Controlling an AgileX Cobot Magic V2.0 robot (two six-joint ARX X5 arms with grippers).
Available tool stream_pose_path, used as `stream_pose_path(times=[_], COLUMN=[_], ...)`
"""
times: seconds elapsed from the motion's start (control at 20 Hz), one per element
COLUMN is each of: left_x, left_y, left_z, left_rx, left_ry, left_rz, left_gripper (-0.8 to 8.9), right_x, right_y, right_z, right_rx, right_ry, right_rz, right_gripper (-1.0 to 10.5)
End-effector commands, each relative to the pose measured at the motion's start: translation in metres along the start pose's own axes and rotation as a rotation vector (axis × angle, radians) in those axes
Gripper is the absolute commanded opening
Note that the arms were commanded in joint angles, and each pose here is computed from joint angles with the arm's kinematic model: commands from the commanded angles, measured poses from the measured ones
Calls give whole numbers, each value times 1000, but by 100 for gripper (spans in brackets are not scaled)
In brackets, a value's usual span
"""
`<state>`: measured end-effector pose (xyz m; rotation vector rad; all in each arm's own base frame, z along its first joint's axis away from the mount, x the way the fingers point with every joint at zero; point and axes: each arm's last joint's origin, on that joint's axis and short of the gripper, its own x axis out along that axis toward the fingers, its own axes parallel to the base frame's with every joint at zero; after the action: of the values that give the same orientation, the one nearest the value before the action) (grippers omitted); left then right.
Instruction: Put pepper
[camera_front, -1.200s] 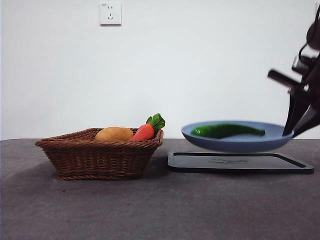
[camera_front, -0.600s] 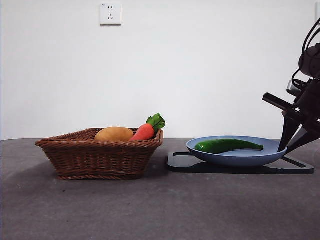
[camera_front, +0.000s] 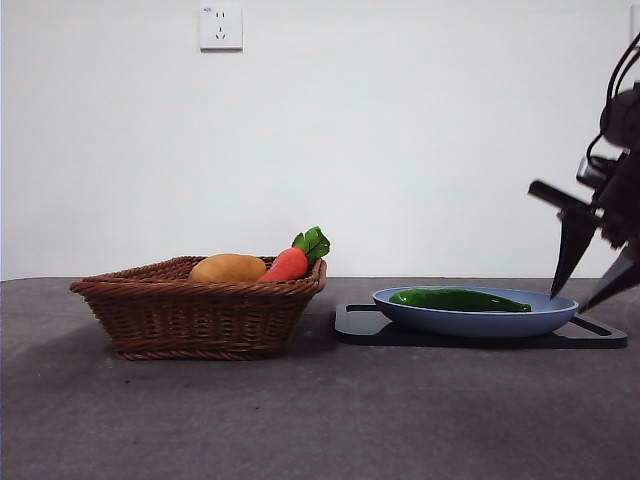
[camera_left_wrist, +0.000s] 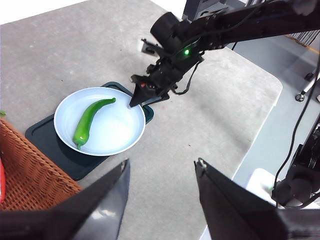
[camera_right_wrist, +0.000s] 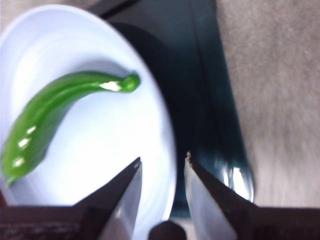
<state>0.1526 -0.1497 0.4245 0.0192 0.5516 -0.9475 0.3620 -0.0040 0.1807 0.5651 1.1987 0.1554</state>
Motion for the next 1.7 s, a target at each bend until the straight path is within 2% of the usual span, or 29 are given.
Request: stream_pose_path(times=[0.05, 0.2, 0.35, 0.55, 0.65, 0.85, 0.95, 1.05, 1.1, 1.2, 1.35, 1.7], left_x=[-1, -1, -1, -1, -1, -1, -1, -1, -1, -1, -1, -1], left_y=[-3, -3, -2, -1, -1, -2, -2, -2, -2, -1, -2, -2], left_z=[5, 5, 4, 4, 5, 4, 4, 4, 4, 4, 4, 4], left_rx=[20, 24, 48, 48, 49, 47, 45, 43, 39, 38, 39, 39], left_ry=[-13, -13, -12, -12, -13, -13, -12, -11, -9, -9, -10, -10], left_rz=[-14, -10, 25, 40, 39, 38, 38, 37, 37, 37, 37, 37], left_gripper=[232, 232, 232, 232, 232, 229, 152, 33, 4, 6, 8, 8], right_x=[-34, -92, -157, -230, -256, -281, -287, -288, -288, -289, -287, -286], right_y=[13, 31, 53, 75, 77, 73, 67, 62, 61, 61, 62, 62], right_z=[1, -15, -50, -125, -167, -227, -246, -258, -260, -260, -257, -255], right_rx=[-70, -162, -271, -422, -499, -575, -576, -612, -637, -640, -595, -602], right_ry=[-71, -155, -263, -338, -351, -358, -347, -323, -323, -326, -309, -302], right_rz=[-10, -16, 17, 173, 234, 280, 279, 261, 251, 251, 256, 252], right_gripper=[159, 159, 159, 155, 154, 153, 122, -4, 7, 8, 11, 11])
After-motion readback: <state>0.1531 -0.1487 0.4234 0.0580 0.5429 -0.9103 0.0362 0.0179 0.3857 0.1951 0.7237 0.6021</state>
